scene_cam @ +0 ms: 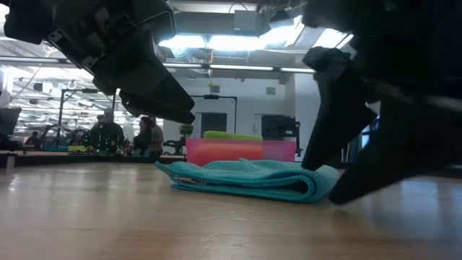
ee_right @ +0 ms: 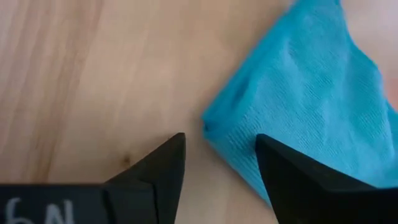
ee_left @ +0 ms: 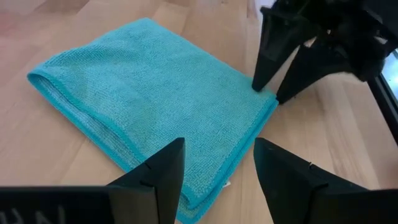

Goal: Roll microfiber towels into tight, uniform cylinder then place into a basket
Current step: Roll the blue microfiber cloth

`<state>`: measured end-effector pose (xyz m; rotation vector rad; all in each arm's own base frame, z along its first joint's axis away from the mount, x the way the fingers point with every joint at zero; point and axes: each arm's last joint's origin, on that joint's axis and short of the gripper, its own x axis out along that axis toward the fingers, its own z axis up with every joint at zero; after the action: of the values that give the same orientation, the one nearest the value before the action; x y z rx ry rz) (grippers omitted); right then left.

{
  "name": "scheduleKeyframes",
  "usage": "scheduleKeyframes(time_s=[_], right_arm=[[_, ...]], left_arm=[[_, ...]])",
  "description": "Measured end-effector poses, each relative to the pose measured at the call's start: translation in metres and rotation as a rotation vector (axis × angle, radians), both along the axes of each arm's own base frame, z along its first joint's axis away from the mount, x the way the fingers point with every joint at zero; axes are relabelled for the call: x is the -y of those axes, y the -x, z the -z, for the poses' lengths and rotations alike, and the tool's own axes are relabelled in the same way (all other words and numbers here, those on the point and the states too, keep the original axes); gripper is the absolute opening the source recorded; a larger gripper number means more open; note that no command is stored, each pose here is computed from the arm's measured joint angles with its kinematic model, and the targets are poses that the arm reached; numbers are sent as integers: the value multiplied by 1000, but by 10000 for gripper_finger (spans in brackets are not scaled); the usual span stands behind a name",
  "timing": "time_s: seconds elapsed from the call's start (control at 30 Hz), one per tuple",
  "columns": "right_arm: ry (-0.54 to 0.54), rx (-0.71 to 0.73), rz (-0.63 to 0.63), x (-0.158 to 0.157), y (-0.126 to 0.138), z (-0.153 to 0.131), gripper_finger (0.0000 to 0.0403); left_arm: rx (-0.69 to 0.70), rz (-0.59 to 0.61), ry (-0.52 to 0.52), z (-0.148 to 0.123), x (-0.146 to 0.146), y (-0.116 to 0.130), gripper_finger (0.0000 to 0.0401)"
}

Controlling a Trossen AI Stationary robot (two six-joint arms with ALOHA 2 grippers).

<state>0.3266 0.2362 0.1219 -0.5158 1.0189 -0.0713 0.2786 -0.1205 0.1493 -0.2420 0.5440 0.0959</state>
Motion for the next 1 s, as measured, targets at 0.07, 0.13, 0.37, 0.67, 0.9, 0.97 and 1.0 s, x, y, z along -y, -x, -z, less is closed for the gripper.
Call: scheduleKeyframes(time_s=[0.07,0.13,0.37,0.67,0.9,0.97,1.0], right_arm=[[36,-11,-43,-2,-2,7,196],[75,-17,-56,-2,-2,14,196],[114,-5,-29,-1,-2,19,193],[120,9,-16,1,-4,21,114],[117,9,-2,3,-5,22,49],[102,18,29,5,-7,22,31],[93,23,45,6,-7,22,22]], left_arm=[[0,0,0,0,0,0,182],[0,-3,5,0,0,0,182],[0,-4,6,0,0,0,182],[0,-5,6,0,0,0,182],[0,0,-2,0,0,0,182],[-1,7,-13,0,0,0,182],[-1,9,-16,0,0,0,182]])
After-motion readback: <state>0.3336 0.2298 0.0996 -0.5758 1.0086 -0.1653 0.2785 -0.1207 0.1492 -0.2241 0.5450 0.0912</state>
